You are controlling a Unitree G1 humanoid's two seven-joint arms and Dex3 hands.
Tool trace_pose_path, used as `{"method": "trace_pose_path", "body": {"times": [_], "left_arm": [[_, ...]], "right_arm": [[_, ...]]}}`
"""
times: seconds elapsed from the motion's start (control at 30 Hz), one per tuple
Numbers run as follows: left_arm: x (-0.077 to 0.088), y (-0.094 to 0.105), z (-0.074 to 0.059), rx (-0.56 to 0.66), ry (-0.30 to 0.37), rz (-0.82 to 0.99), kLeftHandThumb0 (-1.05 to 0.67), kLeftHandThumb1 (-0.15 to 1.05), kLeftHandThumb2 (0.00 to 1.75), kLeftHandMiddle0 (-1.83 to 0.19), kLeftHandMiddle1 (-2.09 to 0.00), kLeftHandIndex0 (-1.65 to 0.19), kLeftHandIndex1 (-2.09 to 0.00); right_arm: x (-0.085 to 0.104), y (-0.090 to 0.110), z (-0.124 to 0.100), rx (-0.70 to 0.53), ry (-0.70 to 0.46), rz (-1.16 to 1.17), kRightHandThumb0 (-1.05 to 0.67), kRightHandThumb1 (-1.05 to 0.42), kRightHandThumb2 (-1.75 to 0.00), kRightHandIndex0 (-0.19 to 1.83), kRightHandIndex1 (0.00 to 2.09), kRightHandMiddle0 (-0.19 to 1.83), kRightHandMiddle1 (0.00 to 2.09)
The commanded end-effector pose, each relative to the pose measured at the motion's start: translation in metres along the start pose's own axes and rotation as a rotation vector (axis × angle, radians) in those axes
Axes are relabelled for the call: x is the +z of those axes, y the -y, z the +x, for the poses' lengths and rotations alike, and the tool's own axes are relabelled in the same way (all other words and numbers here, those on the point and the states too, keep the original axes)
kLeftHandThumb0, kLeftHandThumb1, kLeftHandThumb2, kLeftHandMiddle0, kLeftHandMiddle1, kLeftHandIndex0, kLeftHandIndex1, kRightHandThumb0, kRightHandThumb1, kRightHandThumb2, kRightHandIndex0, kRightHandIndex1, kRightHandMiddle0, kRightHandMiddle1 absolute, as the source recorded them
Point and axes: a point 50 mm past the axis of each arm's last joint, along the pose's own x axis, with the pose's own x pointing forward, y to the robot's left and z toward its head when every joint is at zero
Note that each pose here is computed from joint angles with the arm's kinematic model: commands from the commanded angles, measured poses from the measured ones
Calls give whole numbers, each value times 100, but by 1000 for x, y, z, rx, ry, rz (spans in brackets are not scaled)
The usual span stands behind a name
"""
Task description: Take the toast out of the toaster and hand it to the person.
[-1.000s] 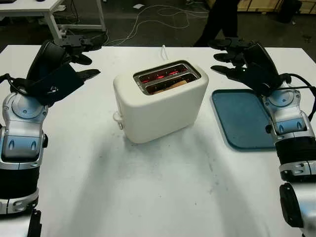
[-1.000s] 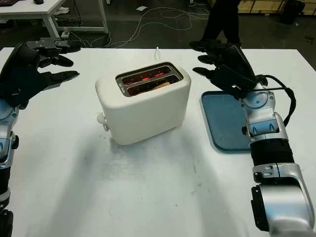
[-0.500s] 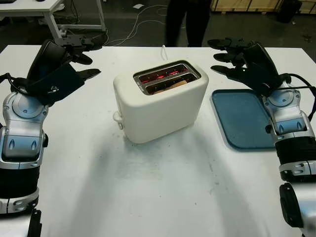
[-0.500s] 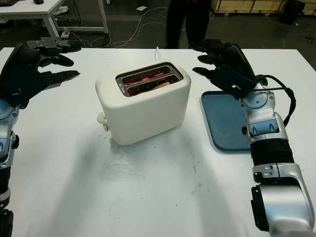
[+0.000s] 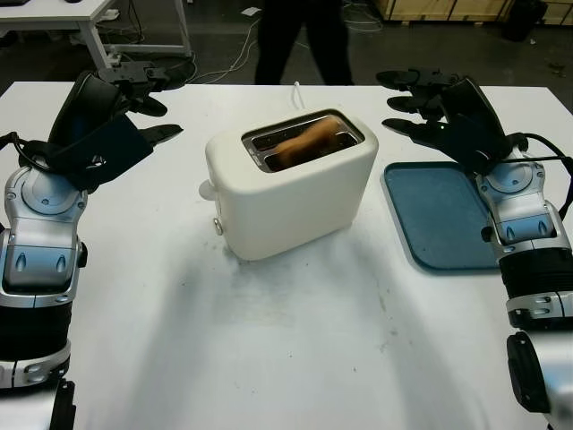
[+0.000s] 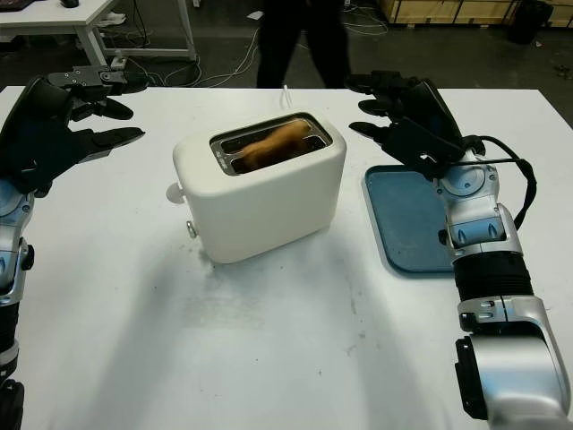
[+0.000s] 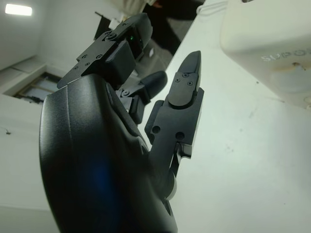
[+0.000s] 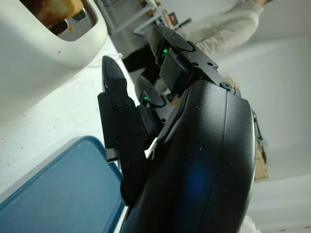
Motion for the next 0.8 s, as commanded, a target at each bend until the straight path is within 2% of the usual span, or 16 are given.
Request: {"method": "trace_pose_path", "body": {"times": [0.0, 0.17, 0.3, 0.37, 0.43, 0.5, 0.67, 0.77], "left_arm": [[4, -1, 1, 3, 14, 5, -14, 90, 1, -35, -97, -64, -15], [3, -2, 1, -1, 12, 5, -16, 90, 1, -35, -96, -64, -15], [4, -2, 1, -1, 15, 4, -15, 90, 1, -35, -96, -64, -16], [4, -2, 1, -1, 15, 0, -14, 90, 1, -35, -96, -63, -16], [4, -2, 1, -1, 17, 2, -12, 90, 1, -35, -96, -63, -16], [4, -2, 1, 0, 15, 4, -11, 91, 1, -35, -96, -63, -16], [3, -2, 1, 2, 14, 8, -14, 90, 0, -36, -96, -63, -17], [3, -2, 1, 4, 14, 13, -12, 90, 0, -37, -96, -63, -17]], "right_arm": [[3, 1, 1, -7, 22, 6, -15, -92, -10, 69, 0, 63, 0], [4, 3, 1, -9, 20, 0, -17, -92, -8, 69, 0, 63, 0], [12, 15, 4, -29, 75, 11, -22, -85, -1, 71, 2, 65, 1], [22, 25, 6, -40, 115, 16, -22, -80, 0, 74, 3, 68, 3], [38, 36, 11, -31, 157, -7, -28, -73, 0, 79, 5, 72, 4], [54, 43, 15, -7, 210, -44, -27, -68, 0, 83, 7, 75, 5], [89, 52, 30, 99, 312, -149, -25, -60, 0, 92, 13, 85, 10], [102, 50, 39, 148, 325, -223, -32, -59, 0, 98, 16, 92, 12]]}}
